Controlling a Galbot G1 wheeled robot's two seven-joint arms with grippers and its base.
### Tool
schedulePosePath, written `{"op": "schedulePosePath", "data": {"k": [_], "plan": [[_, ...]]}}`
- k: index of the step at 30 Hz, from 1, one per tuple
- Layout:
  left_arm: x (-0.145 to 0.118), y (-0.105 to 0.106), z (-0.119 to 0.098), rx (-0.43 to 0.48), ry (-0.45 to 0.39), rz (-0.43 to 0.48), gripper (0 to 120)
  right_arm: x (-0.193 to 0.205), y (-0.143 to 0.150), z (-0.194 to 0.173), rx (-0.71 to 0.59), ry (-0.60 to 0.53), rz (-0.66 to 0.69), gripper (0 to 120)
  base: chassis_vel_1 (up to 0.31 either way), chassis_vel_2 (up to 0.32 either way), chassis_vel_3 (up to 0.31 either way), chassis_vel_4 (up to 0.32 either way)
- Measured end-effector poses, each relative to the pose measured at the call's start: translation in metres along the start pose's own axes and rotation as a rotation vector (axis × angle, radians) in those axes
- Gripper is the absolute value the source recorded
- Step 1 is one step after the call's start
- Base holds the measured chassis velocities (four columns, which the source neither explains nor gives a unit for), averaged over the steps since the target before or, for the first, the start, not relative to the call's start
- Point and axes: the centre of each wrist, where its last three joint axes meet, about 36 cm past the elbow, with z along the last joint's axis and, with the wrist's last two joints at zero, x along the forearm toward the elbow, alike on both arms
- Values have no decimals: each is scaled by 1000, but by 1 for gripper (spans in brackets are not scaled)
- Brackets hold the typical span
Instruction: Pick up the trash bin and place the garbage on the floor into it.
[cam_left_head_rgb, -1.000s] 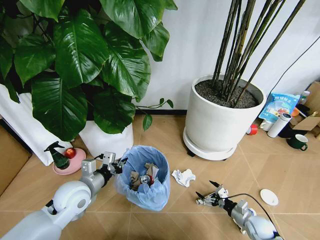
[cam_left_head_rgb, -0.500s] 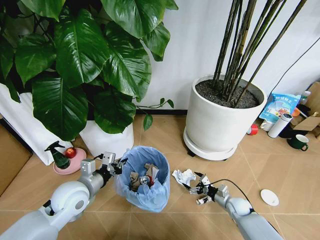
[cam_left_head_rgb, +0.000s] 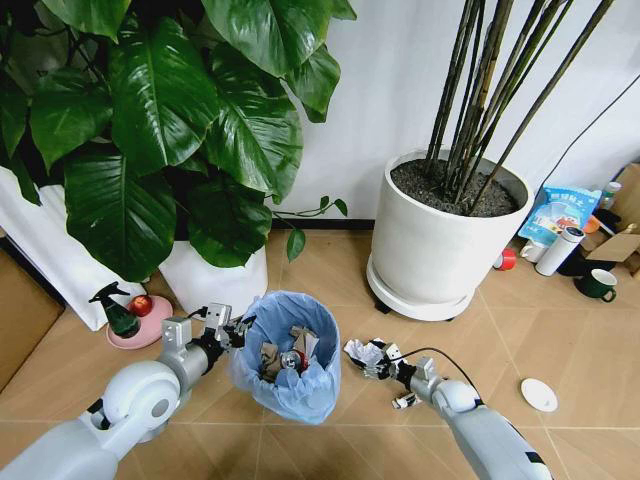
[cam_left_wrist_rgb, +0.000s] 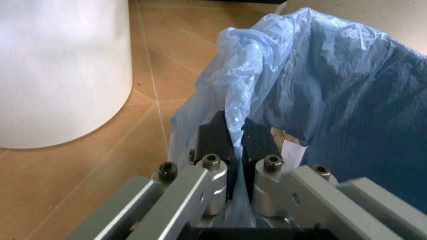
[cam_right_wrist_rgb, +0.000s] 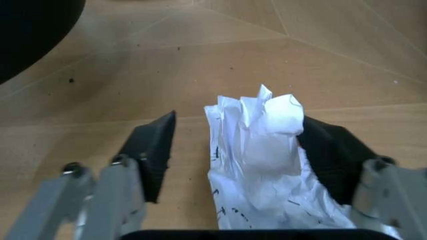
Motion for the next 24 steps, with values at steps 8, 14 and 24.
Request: {"op": "schedulePosePath", "data": {"k": [8, 14, 24], "plan": [[0, 0, 0, 2, -2, -1, 0, -6, -8, -6, 6, 7, 3, 34, 0, 0, 0, 0], [0, 0, -2, 2, -6, -2, 0, -11, -11, -11, 8, 6, 1, 15, 0, 0, 0, 0], [0, 1, -2, 5, -7, -3, 0, -9, -12, -10, 0, 15, 0, 0, 0, 0, 0, 0]]}}
